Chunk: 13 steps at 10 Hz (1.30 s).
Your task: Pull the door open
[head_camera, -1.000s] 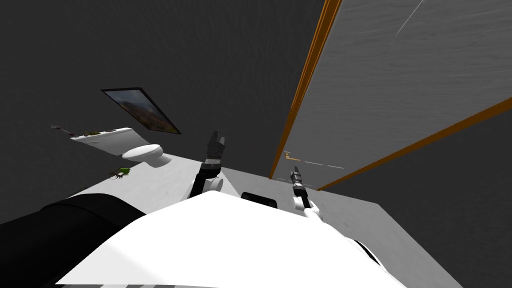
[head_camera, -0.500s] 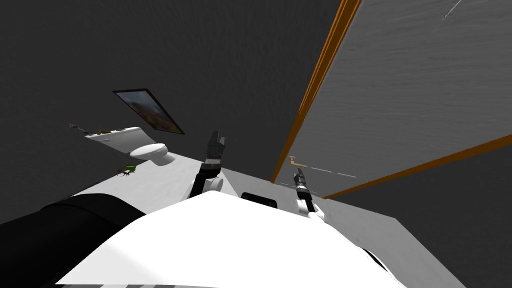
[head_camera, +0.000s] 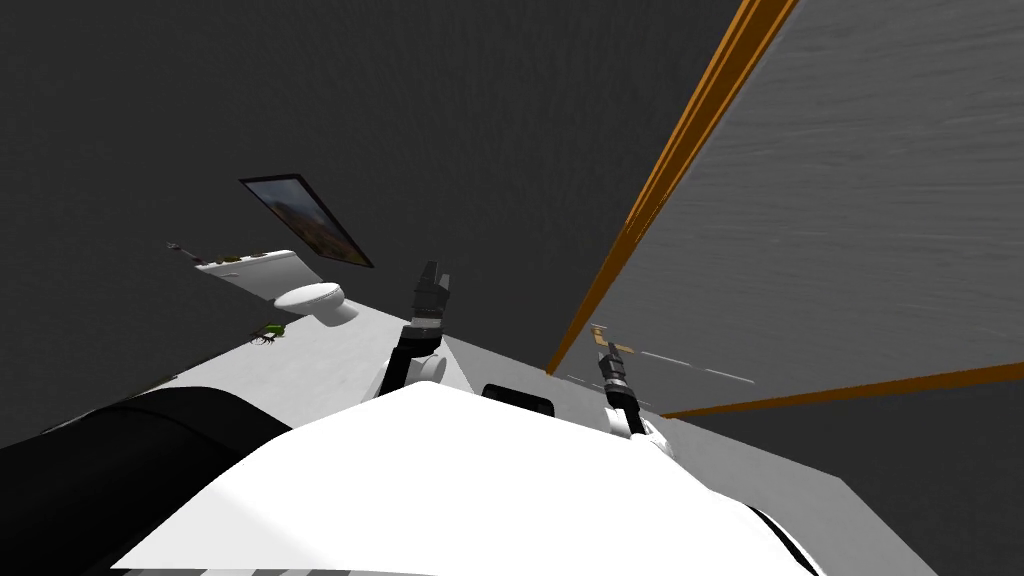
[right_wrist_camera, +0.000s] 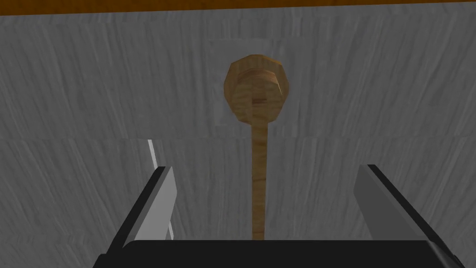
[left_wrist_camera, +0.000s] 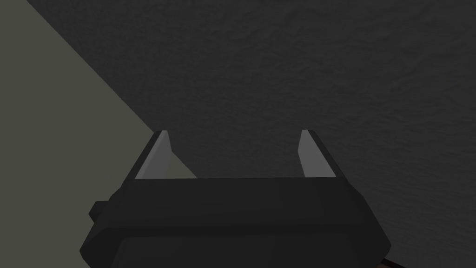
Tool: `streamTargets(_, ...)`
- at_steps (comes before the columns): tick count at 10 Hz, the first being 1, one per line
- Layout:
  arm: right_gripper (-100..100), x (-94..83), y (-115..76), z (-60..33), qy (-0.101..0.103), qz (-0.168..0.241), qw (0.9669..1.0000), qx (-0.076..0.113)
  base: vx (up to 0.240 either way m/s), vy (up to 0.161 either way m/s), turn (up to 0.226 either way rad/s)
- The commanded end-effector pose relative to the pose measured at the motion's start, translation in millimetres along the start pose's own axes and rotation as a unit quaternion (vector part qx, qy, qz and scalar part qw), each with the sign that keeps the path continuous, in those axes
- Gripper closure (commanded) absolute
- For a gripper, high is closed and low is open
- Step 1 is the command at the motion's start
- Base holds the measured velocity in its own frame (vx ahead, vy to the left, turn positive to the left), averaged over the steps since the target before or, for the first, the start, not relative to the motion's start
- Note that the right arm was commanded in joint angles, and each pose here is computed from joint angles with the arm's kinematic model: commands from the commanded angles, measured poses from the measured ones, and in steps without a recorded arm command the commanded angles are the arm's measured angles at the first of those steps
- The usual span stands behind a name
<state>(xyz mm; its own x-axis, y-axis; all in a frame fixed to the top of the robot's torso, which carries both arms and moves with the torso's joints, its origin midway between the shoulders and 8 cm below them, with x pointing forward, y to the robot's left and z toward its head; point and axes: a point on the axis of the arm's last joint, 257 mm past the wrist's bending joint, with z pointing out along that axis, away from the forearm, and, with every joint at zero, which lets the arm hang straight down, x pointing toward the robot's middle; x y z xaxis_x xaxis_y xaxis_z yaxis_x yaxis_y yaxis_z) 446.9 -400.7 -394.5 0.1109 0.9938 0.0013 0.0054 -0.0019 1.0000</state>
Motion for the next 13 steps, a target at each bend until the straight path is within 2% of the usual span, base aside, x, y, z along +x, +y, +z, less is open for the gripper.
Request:
streamTargets(1,-100,-17.9,1.1,-9.2,-0.009,0.001,1.0000,-0.002,0.181,0.006,0.149)
streamTargets(2,-100,-17.9,1.1,-9.2,-0.009,0.001,1.0000,-0.002,0.117,-0.008,0.019)
streamTargets(3,-100,-30.9,2.0,-14.2,-0.017,0.001,0.9999,-0.002,0.138,-0.020,0.089)
streamTargets(4,-100,-24.2,1.6,-11.7,-0.013,0.001,0.9999,-0.001,0.072,-0.015,0.025)
streamTargets(5,100,-24.2,1.6,-11.7,-0.013,0.001,0.9999,-0.001,-0.011,0.002,-0.021)
streamTargets(10,100,-24.2,1.6,-11.7,-0.013,0.001,0.9999,-0.001,-0.013,0.002,-0.001)
streamTargets(13,100,-24.3,1.4,-21.5,0.007,-0.001,1.0000,-0.002,-0.162,-0.040,0.101)
